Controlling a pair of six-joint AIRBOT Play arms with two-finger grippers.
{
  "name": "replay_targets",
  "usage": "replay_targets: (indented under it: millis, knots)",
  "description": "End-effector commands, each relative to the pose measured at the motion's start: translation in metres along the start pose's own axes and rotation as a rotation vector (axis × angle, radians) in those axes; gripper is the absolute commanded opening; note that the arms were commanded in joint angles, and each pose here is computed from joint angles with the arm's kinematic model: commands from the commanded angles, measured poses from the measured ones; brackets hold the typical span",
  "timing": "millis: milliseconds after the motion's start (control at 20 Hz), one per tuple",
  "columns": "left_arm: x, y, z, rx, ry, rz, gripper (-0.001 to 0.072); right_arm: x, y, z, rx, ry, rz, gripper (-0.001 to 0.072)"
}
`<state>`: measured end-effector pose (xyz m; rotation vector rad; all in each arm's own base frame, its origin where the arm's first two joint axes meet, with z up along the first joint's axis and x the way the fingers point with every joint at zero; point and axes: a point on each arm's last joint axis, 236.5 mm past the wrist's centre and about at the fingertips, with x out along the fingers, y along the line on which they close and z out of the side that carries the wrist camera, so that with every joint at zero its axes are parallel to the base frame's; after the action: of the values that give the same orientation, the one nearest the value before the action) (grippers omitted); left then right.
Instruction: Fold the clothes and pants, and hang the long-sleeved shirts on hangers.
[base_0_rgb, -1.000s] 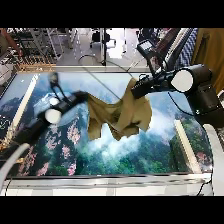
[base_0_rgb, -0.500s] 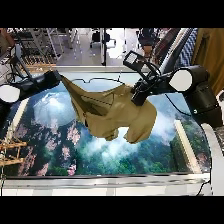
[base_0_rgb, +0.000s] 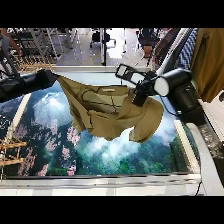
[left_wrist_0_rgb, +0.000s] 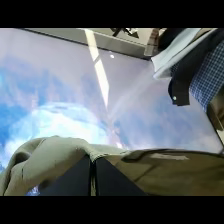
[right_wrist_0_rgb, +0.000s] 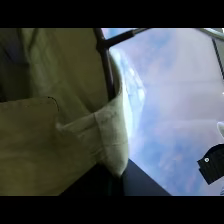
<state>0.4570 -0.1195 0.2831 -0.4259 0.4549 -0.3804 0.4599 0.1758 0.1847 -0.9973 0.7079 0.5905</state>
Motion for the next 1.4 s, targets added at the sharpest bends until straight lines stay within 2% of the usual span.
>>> replay_targets:
  millis: [0, 150, 300, 350, 400, 450, 500, 800, 900, 1000, 1100, 1350]
  knots:
    - [-0.023, -0.016, 0.002, 0.024, -0.001, -0.022, 0.0009, 0.026, 0.005, -0.002, -0.052, 0.098, -0.047, 0.0010]
    - [-0.036, -0.028, -0.003, 0.038, 0.020, -0.044, 0.0009, 0.052, -0.002, -0.007, 0.193, 0.138, -0.122, 0.0010]
    - [-0.033, -0.040, -0.033, 0.094, 0.127, -0.078, 0.0009, 0.052, -0.016, 0.014, 0.504, 0.014, -0.167, 0.0011]
    - [-0.030, -0.041, -0.048, 0.122, 0.178, -0.085, 0.0033, 0.047, -0.020, 0.020, 0.564, -0.015, -0.169, 0.0011]
    - [-0.027, -0.041, -0.061, 0.152, 0.228, -0.087, 0.0210, 0.040, -0.025, 0.023, 0.625, -0.031, -0.175, 0.0011]
    - [-0.026, -0.038, -0.071, 0.161, 0.272, -0.086, 0.0467, 0.033, -0.028, 0.024, 0.668, -0.033, -0.176, 0.0011]
    - [-0.025, -0.036, -0.080, 0.159, 0.309, -0.087, 0.0581, 0.023, -0.030, 0.023, 0.695, -0.022, -0.169, 0.0012]
    - [-0.032, -0.039, -0.101, 0.151, 0.403, -0.107, 0.0581, -0.042, -0.058, 0.017, 0.798, -0.059, -0.208, 0.0012]
    - [-0.035, -0.039, -0.108, 0.152, 0.435, -0.110, 0.0581, -0.060, -0.086, -0.010, 0.963, -0.078, -0.266, 0.0012]
    - [-0.038, -0.039, -0.113, 0.153, 0.462, -0.112, 0.0581, -0.079, -0.118, -0.056, 1.161, -0.077, -0.347, 0.0012]
    - [-0.038, -0.038, -0.114, 0.153, 0.464, -0.111, 0.0581, -0.102, -0.135, -0.114, 1.278, -0.002, -0.423, 0.0013]
    - [-0.038, -0.038, -0.114, 0.153, 0.465, -0.112, 0.0580, -0.194, -0.127, -0.313, 1.558, 0.439, -0.713, 0.0013]
